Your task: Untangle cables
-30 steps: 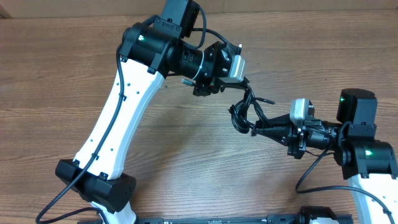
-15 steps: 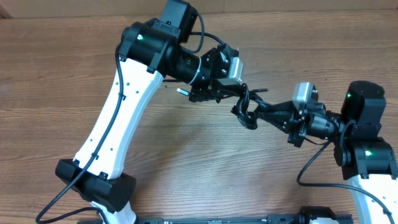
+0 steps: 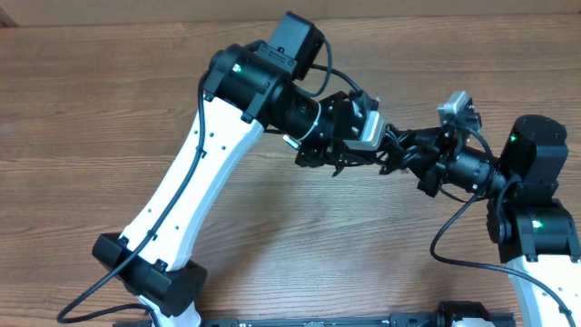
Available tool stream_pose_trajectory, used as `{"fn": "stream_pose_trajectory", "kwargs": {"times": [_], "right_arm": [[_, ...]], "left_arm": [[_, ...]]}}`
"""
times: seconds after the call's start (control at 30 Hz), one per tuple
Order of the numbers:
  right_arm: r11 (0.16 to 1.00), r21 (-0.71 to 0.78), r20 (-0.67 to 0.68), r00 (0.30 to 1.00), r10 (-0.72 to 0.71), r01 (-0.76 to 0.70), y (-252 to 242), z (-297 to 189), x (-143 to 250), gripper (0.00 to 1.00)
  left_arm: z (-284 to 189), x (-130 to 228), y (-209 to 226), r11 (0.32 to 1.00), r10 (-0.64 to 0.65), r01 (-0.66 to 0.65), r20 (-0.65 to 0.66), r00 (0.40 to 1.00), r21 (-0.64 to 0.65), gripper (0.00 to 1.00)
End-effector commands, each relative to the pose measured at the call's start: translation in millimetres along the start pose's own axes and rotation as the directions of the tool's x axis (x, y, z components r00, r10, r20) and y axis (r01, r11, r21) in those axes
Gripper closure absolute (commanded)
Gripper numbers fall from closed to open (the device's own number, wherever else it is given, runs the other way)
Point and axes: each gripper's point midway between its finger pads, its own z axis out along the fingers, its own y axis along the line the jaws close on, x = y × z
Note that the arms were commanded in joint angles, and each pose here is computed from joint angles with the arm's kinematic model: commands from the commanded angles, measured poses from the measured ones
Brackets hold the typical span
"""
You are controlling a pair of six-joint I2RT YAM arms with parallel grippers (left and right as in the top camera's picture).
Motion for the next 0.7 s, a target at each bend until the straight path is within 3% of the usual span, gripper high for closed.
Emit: {"fn": "stream_pose_trajectory", "kwargs": {"times": [0.0,0.07,0.33,0.53,0.67], "right_arm": [[0.985,0.139,0.027,0.995,0.099,-0.102,-21.5,-3.5,-8.9,0.96],[0.985,0.14,0.026,0.995,0.099,-0.102,-21.7,-3.5,-8.6,0.92],[0.977,0.176,0.015,0.993,0.118,-0.119,-27.6,-4.4,-3.9,0.41],[0.966,0.22,0.005,0.991,0.137,-0.135,-34.9,-6.0,1.2,0.29],[0.962,0.224,-0.014,0.986,0.164,-0.157,-34.8,-6.3,8.0,0.11]], "left_arm": [[1.6,-14.7,-8.7,0.999,0.031,-0.032,0.02,0.999,0.013,0.96],[1.6,-12.0,-7.3,1.0,0.031,-0.031,0.005,1.0,0.005,0.96],[-0.1,-1.5,-1.4,0.999,0.021,-0.022,-0.052,0.998,-0.025,0.96],[-1.4,10.6,4.8,0.998,-0.027,0.019,-0.121,0.992,-0.065,0.96],[-6.6,28.2,16.4,0.985,-0.123,0.094,-0.207,0.97,-0.147,0.96]]}}
